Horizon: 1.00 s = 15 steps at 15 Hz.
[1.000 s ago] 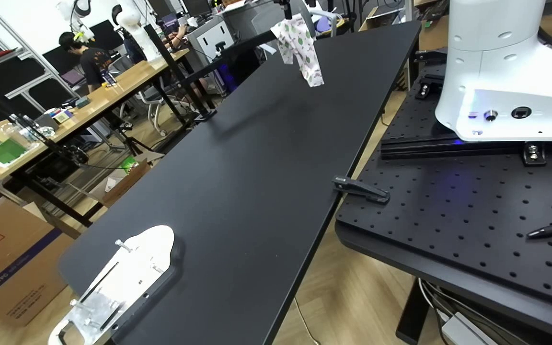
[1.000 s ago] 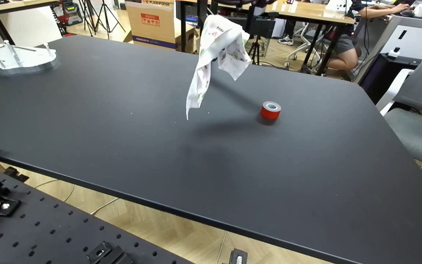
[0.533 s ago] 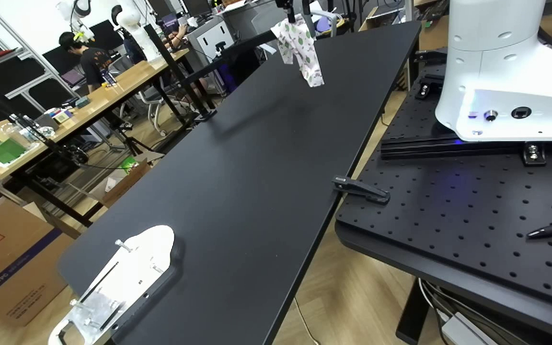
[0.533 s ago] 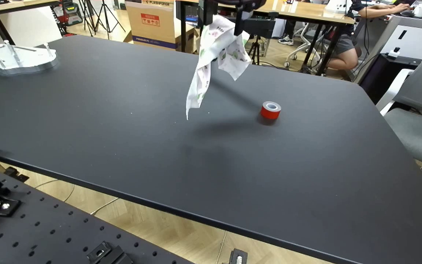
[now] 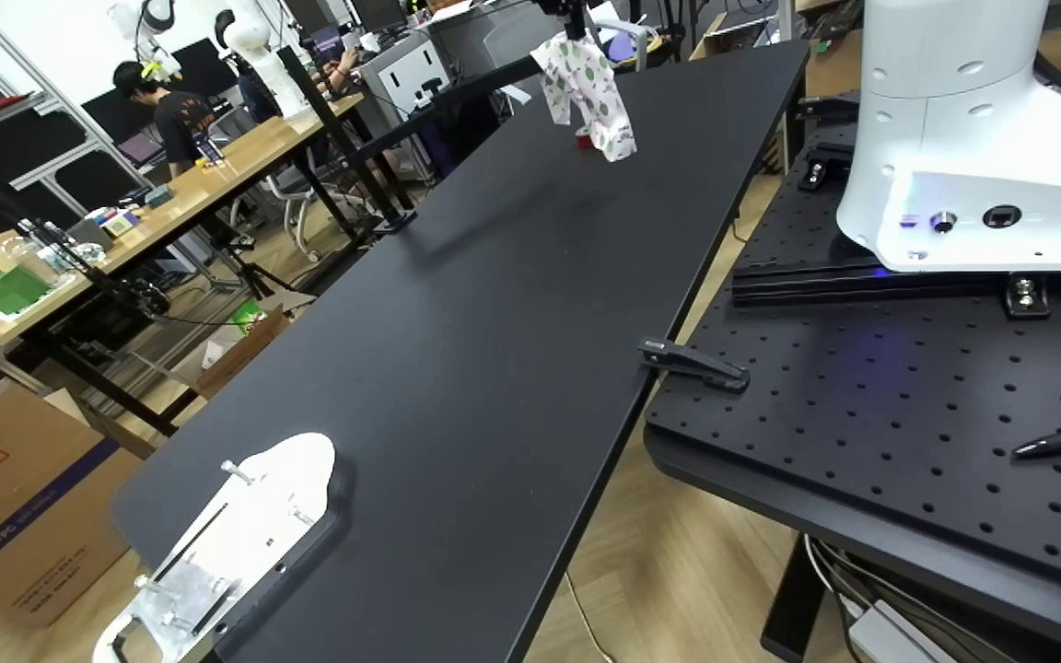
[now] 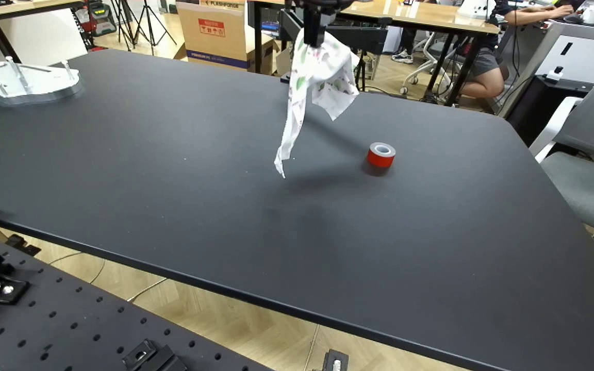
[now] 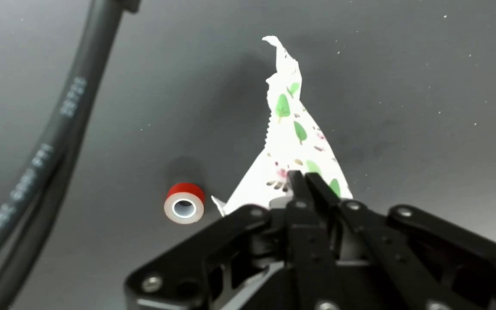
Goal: Remove the white cloth from the black stand
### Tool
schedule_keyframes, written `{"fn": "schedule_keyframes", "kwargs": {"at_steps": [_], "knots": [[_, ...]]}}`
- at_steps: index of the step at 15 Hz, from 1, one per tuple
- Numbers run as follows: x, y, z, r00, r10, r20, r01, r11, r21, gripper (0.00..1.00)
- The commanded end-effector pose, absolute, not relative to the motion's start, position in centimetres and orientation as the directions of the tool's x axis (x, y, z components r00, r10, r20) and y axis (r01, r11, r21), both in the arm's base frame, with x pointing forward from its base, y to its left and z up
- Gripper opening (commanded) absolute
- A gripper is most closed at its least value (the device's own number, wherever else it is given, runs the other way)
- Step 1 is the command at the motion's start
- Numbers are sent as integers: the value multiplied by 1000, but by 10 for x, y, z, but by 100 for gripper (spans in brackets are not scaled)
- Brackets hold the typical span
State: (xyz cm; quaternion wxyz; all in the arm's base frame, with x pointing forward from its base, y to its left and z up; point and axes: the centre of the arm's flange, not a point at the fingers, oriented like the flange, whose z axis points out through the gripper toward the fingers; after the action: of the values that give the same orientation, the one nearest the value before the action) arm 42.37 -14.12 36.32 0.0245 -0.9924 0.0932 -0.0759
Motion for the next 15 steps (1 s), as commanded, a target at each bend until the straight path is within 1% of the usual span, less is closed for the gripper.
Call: {"fn": "schedule_keyframes", "kwargs": {"at_steps": [1, 6, 15], "knots": [[432, -146, 366, 969, -198, 145, -190, -980, -65, 0], [431, -142, 370, 970, -187, 154, -179, -982, -65, 0], [431, -95, 431, 961, -70, 268, -67, -998, -20, 0]]}}
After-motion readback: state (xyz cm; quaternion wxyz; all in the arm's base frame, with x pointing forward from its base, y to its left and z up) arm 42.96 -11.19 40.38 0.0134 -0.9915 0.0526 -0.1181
